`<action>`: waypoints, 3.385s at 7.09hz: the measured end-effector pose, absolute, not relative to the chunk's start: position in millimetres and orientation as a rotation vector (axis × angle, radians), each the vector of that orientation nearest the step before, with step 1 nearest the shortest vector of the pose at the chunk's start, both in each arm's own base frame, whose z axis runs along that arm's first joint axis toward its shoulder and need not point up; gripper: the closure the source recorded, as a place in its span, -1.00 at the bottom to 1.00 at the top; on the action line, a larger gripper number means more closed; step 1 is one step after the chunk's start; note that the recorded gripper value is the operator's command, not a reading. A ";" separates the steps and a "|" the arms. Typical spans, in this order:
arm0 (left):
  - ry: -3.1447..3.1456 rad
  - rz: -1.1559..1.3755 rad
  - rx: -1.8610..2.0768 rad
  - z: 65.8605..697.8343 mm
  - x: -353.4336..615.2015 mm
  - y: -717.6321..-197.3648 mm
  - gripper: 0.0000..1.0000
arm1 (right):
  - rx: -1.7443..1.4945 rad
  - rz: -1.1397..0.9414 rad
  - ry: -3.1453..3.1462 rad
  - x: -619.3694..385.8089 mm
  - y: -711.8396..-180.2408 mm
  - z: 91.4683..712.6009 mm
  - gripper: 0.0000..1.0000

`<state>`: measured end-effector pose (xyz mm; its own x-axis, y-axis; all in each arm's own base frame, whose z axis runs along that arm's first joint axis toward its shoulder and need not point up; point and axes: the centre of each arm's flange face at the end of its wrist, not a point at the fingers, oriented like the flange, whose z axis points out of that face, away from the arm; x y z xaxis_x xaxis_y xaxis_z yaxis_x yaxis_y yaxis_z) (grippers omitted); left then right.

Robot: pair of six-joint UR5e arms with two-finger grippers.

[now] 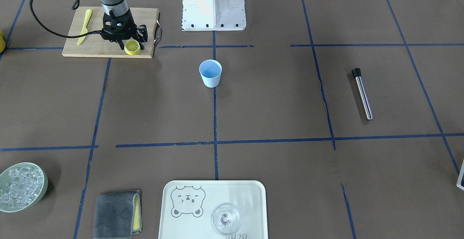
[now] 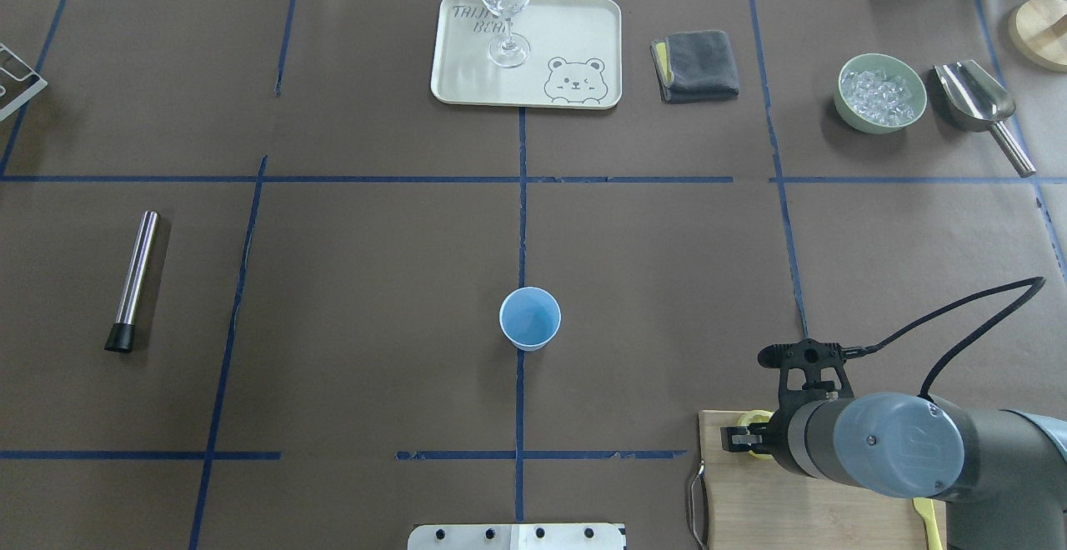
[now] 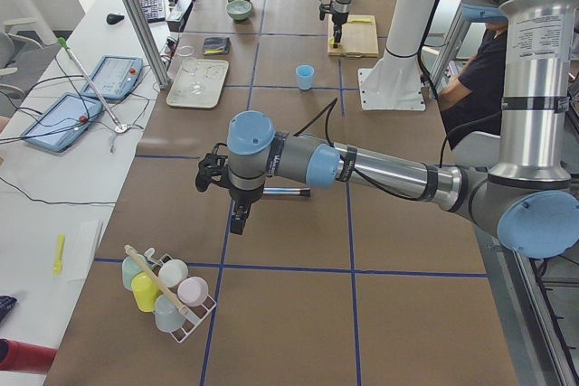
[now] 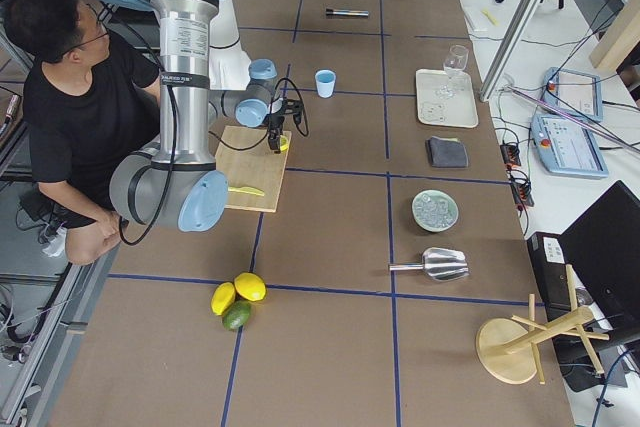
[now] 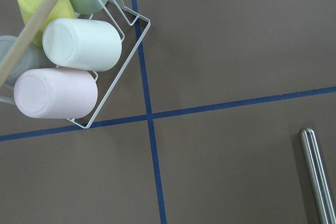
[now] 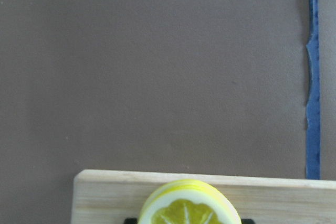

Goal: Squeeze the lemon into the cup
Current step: 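Lower the right gripper and pinch the yellow lemon slice, then carry the lemon slice with the right gripper over the blue cup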

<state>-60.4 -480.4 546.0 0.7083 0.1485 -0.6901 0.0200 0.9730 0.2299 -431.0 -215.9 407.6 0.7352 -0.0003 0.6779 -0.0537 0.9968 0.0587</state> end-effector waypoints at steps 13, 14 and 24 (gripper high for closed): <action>0.782 0.073 0.229 545.6 -60.4 -480.4 -1.00 | 0.079 0.035 -0.784 -417.1 -216.4 388.6 0.22; 0.782 0.072 0.228 546.1 -60.4 -480.4 -1.00 | 0.079 0.035 -0.792 -413.5 -215.8 384.2 0.22; 0.784 0.066 0.210 556.2 -60.3 -481.2 -1.00 | 0.093 0.095 -1.040 -404.8 -268.4 254.4 0.19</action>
<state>-60.3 -481.2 556.2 0.7074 0.1367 -0.6935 0.0189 0.9771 0.2118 -404.8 -268.4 254.4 0.5032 0.0343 0.8635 -0.1229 0.9919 0.0322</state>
